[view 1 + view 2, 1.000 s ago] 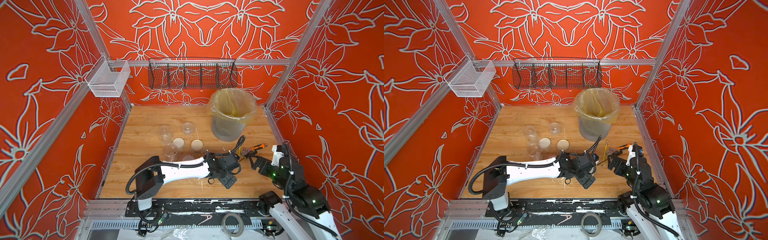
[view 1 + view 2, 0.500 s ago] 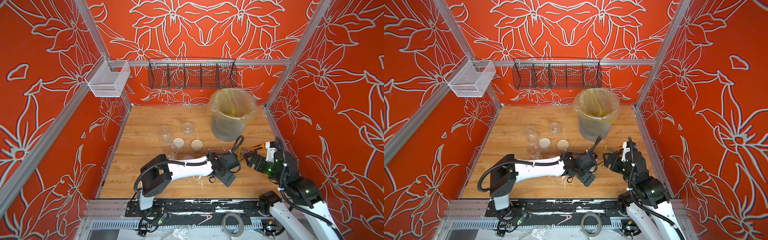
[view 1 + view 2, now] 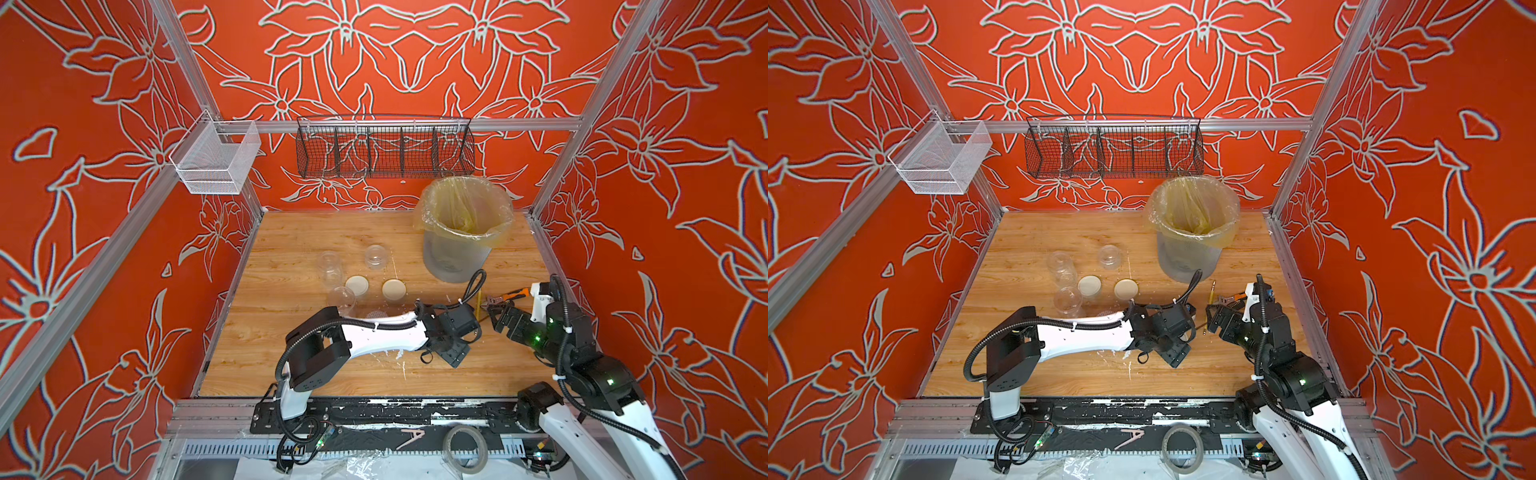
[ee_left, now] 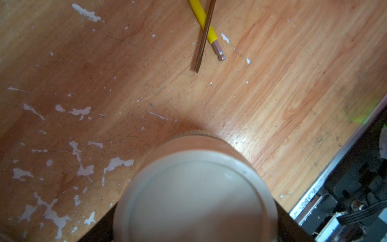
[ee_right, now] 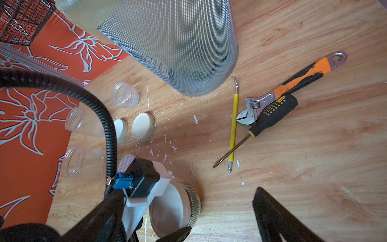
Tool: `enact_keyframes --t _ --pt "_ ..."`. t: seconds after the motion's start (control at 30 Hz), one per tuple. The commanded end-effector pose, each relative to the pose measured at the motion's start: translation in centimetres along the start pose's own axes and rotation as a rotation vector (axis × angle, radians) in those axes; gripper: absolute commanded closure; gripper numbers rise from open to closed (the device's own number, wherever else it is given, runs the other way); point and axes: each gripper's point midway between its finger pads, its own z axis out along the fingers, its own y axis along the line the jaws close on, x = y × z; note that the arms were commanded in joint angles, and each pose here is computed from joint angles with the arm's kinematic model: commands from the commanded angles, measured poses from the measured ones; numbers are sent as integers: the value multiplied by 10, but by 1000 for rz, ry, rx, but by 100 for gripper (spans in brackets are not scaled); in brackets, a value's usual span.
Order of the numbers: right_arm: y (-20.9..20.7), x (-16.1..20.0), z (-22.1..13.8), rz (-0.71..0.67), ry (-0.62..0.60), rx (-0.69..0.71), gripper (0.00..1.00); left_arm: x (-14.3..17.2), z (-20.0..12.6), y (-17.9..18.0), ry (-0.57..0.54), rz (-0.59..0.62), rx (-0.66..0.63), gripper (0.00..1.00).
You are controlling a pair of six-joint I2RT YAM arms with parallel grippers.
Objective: Empty moldy tea leaves from jars
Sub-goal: Pick up the jar from the center of the board.
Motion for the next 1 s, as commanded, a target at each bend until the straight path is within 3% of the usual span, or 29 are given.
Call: enact_keyframes --t 0.0,0.17,0.37,0.53,0.67,0.77,0.97 --pt "4 -8 3 -5 -39 -17 3 3 -15 9 -5 -57 20 44" --pt "29 -17 3 -101 -105 -164 8 -20 -59 20 -128 -126 98 54" --pt "76 -17 -1 -278 -203 -465 13 -46 -124 45 -277 -207 215 67" --pt "118 -8 -8 -421 -276 -762 11 -65 -193 67 -430 -248 294 73" --pt "144 7 -6 -557 -308 -909 3 -73 -239 74 -510 -256 369 77" --pt "163 25 -1 -707 -303 -972 2 -73 -258 73 -532 -249 406 78" --pt "193 32 -1 -842 -351 -1079 2 -70 -270 68 -516 -251 457 79"
